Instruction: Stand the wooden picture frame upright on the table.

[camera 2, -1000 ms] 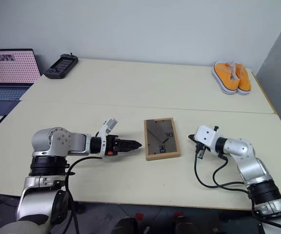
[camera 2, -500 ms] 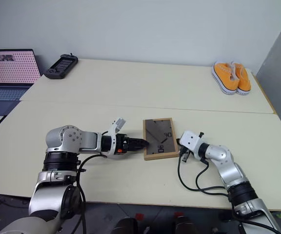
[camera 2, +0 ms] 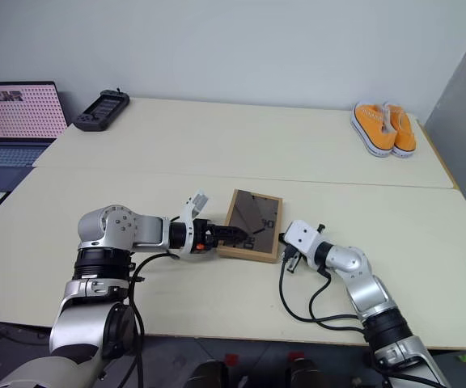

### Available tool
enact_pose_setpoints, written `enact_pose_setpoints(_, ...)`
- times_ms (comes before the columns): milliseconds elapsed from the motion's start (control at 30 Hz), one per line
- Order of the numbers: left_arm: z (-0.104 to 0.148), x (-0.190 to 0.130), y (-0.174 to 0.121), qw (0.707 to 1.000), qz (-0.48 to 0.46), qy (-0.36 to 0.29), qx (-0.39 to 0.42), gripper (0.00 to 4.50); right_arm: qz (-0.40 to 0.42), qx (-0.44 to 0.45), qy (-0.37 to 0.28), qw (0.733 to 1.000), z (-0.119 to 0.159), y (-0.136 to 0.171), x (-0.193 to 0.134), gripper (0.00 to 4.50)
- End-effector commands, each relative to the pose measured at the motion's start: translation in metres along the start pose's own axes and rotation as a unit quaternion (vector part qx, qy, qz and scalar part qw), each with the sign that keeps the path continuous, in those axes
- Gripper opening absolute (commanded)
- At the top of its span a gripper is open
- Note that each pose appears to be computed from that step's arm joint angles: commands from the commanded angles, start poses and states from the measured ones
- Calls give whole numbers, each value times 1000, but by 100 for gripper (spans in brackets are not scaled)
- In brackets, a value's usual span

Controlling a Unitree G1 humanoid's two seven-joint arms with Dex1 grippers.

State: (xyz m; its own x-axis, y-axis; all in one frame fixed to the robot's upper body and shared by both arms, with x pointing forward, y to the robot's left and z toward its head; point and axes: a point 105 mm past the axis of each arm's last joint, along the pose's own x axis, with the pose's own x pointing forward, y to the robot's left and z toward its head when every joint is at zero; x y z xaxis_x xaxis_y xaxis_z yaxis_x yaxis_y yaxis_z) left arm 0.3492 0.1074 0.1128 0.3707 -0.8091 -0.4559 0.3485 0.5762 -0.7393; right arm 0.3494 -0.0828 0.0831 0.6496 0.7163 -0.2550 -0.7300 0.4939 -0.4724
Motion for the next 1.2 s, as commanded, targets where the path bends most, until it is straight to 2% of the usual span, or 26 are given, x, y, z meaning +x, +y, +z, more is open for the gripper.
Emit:
enact_pose_setpoints(33,12,-4,-11,1000,-16,-15,17,298,-3,-14,-16,1000,11,-3,1,0)
enact_pose_setpoints(133,11,-5,-13,999,-24,-15,14,298,-4,-16,-11,1000,7,-5,-1,0)
enact_pose_setpoints(167,12,-6,-15,999,-31,-16,13,263,-3,-17,-9,1000,6,-6,-2,0)
enact_pose_setpoints(367,13,-7,-24,998,-57,-16,8,146,-6,-21,-3,1000,3,-11,-4,0)
enact_pose_setpoints(433,13,-7,-26,998,-61,-17,7,131,-6,-23,-3,1000,4,-11,-3,0)
enact_pose_setpoints(733,18,-9,-30,996,-75,-36,21,129,-8,-28,1,1000,0,-13,-6,0)
enact_pose_setpoints(800,25,-14,-33,994,-82,-58,39,129,-13,-33,4,999,-1,-18,-11,0)
enact_pose_setpoints(900,53,-35,-36,982,-81,-141,94,129,-32,-35,4,999,3,-37,-31,0)
enact_pose_setpoints(1067,74,-64,-50,955,-82,-214,186,129,-65,0,-22,998,27,-67,-59,0)
enact_pose_setpoints(1200,71,-75,-63,936,-87,-228,255,129,-86,46,-78,992,65,-84,-72,79)
